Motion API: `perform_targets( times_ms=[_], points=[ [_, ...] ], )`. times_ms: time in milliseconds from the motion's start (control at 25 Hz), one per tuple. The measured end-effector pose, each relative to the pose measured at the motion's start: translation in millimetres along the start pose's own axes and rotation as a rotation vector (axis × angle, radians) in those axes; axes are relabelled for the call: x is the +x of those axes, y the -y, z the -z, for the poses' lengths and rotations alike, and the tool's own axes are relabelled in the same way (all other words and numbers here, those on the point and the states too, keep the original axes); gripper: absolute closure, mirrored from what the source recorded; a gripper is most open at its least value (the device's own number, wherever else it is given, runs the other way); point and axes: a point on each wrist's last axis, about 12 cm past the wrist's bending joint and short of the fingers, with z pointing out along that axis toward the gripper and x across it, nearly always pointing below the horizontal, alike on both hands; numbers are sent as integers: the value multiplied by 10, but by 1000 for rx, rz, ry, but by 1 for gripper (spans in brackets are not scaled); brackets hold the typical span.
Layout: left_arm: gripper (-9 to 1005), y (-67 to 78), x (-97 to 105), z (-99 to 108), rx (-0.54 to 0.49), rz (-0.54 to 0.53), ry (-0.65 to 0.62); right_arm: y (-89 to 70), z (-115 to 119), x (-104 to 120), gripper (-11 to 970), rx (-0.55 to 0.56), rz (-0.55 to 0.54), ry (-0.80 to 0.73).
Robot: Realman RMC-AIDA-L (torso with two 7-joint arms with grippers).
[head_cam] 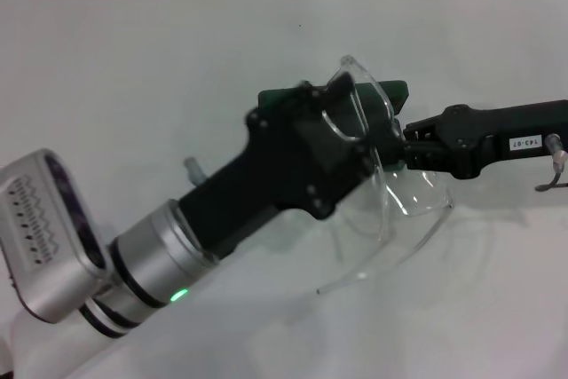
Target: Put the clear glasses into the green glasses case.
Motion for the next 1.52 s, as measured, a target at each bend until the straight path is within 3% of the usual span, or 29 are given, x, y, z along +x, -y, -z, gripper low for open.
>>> perform_targets(
  times_ms=[360, 680, 960, 1320, 1520],
  points=[
    [464, 50, -17, -147, 109, -67, 11, -148, -4, -74, 841, -146, -8, -41],
    [464, 51, -27, -162, 122, -81, 17, -191, 57, -87, 841, -186, -3, -51],
    [464, 63, -125, -70, 125, -83, 100, -109, 147, -125, 841, -103, -4, 16],
    [464, 2, -179, 249, 19, -113, 128, 60, 502, -235, 842, 103, -15, 339],
    [464, -26, -186, 339, -14, -124, 122, 65, 563, -220, 842, 128, 2, 469]
  ],
)
